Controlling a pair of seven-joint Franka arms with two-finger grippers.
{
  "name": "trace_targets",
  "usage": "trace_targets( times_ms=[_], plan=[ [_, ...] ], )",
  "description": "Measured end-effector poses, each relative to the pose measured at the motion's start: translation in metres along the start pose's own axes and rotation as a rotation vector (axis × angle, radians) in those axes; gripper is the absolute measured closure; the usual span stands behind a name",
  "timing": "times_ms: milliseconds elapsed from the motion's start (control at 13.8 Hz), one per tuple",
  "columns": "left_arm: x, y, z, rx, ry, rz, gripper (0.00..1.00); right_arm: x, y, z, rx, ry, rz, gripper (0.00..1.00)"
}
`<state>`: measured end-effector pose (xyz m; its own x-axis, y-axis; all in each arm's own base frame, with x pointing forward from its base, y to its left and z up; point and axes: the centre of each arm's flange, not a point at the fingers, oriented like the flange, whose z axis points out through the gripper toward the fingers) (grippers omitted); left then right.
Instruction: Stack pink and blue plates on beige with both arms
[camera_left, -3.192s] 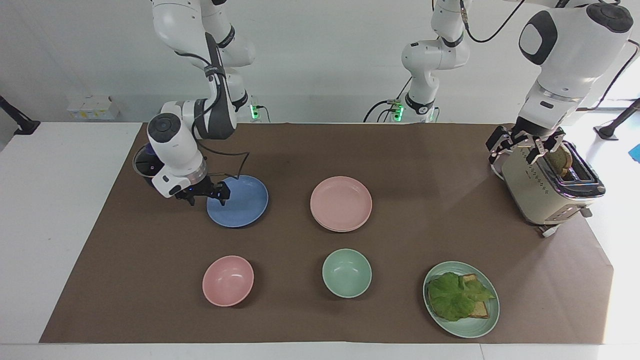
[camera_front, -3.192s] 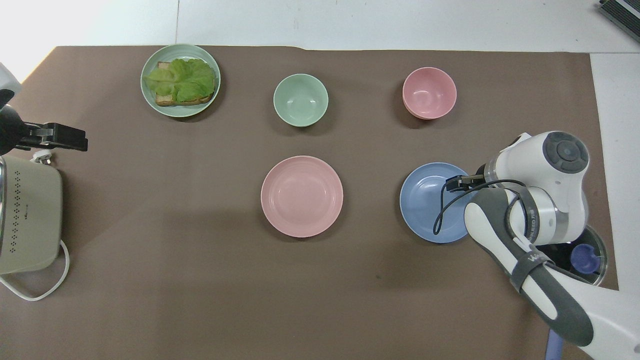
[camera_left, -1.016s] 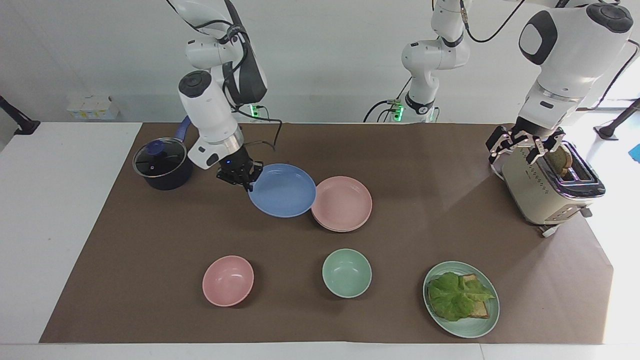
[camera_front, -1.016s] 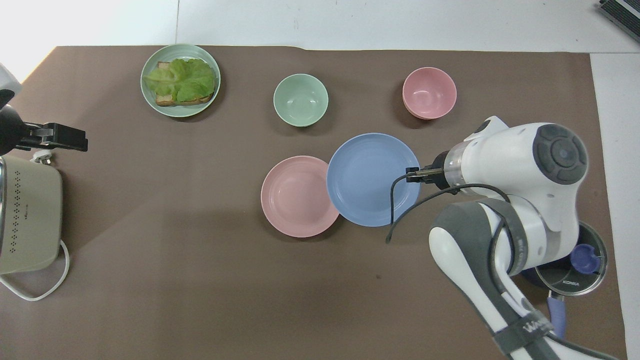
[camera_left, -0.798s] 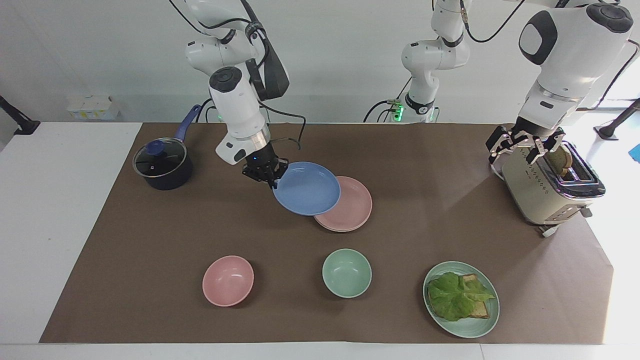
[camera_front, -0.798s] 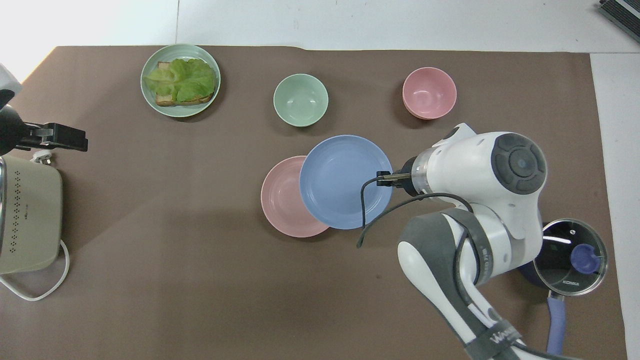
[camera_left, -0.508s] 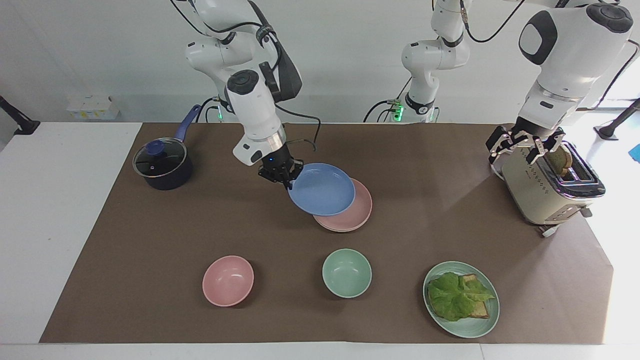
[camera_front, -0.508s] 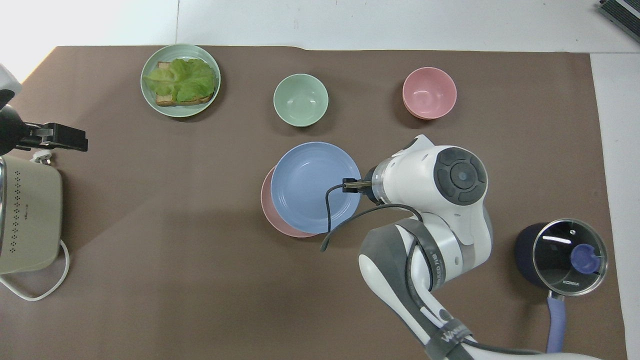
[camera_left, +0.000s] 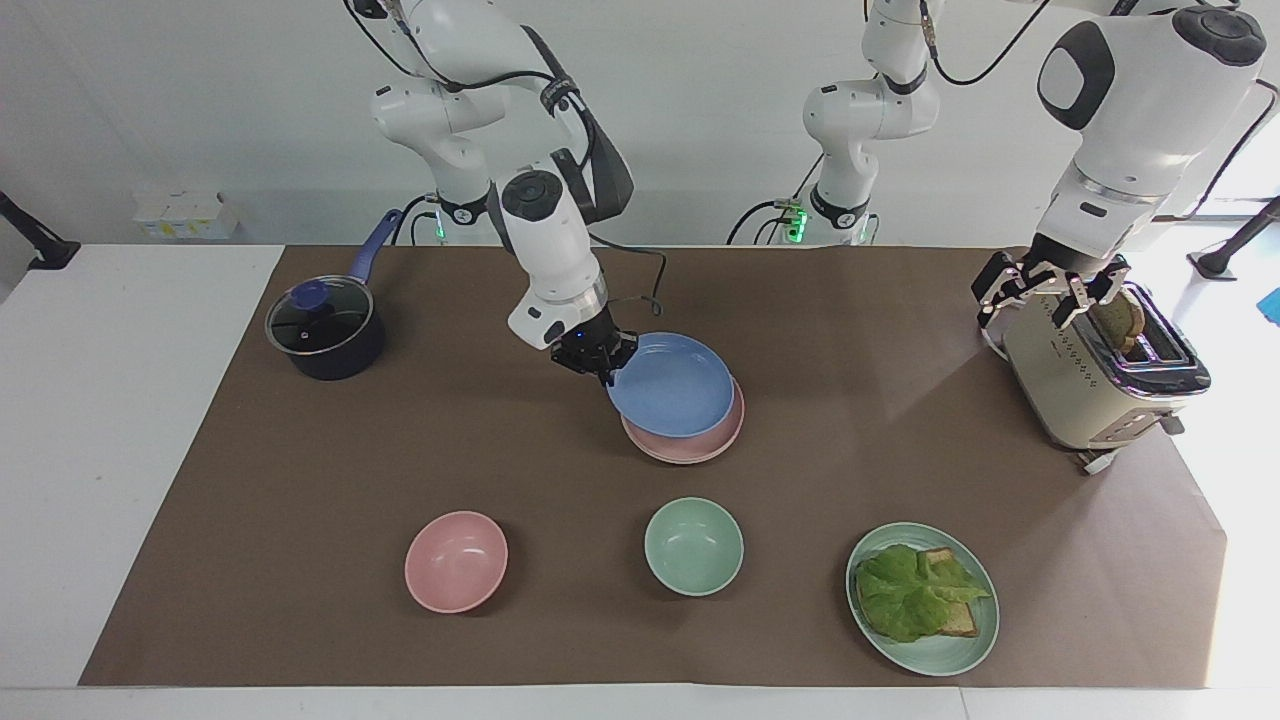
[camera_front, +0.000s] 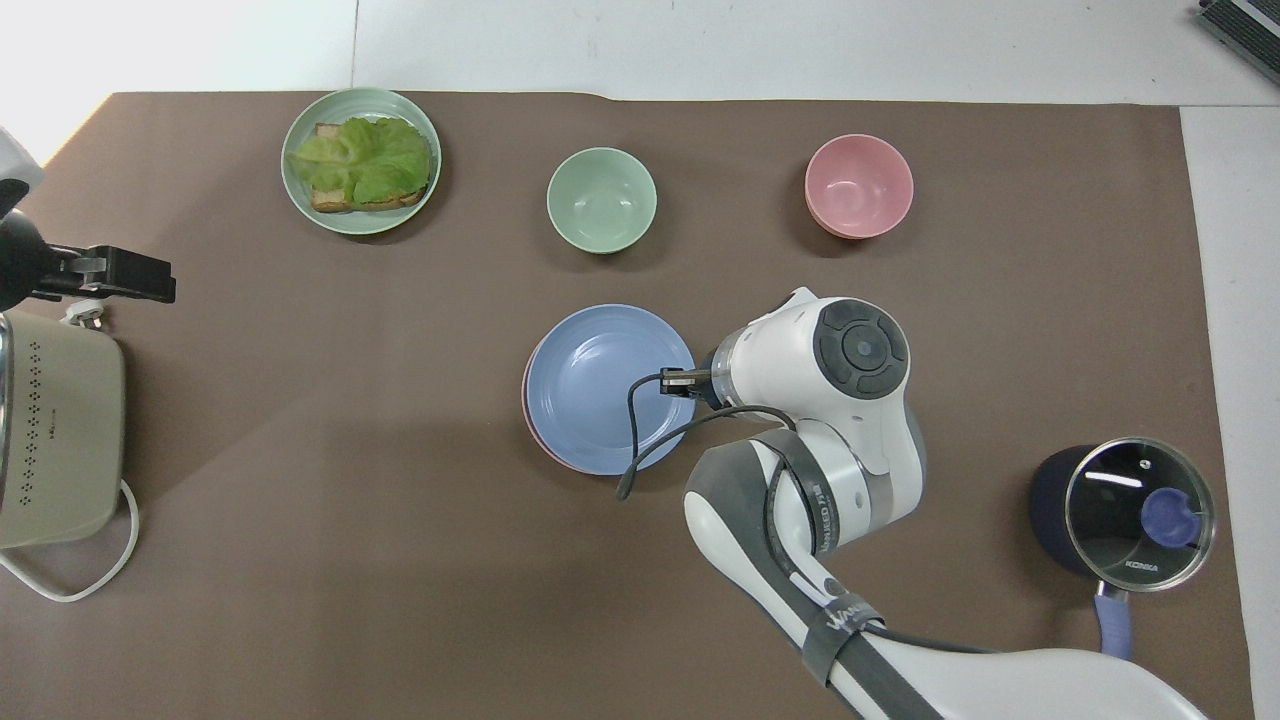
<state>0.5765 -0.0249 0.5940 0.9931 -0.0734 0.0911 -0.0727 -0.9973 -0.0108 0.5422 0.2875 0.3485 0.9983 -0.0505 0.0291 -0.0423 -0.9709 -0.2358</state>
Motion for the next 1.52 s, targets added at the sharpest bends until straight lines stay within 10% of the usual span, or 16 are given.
trace_targets(
  times_ms=[290,870,1523],
  plan=[
    [0.0,0.0,0.0,0.0,0.0,0.0,0.0,0.002,0.0,0.005,0.006,-0.005,0.009,0.91],
    [0.0,0.0,0.0,0.0,0.0,0.0,0.0,0.018,-0.006,-0.061,0.025,0.007,0.041,0.04],
    [0.0,0.0,0.0,0.0,0.0,0.0,0.0,0.049,0.165,-0.248,-0.162,0.149,0.215,0.0]
  ],
)
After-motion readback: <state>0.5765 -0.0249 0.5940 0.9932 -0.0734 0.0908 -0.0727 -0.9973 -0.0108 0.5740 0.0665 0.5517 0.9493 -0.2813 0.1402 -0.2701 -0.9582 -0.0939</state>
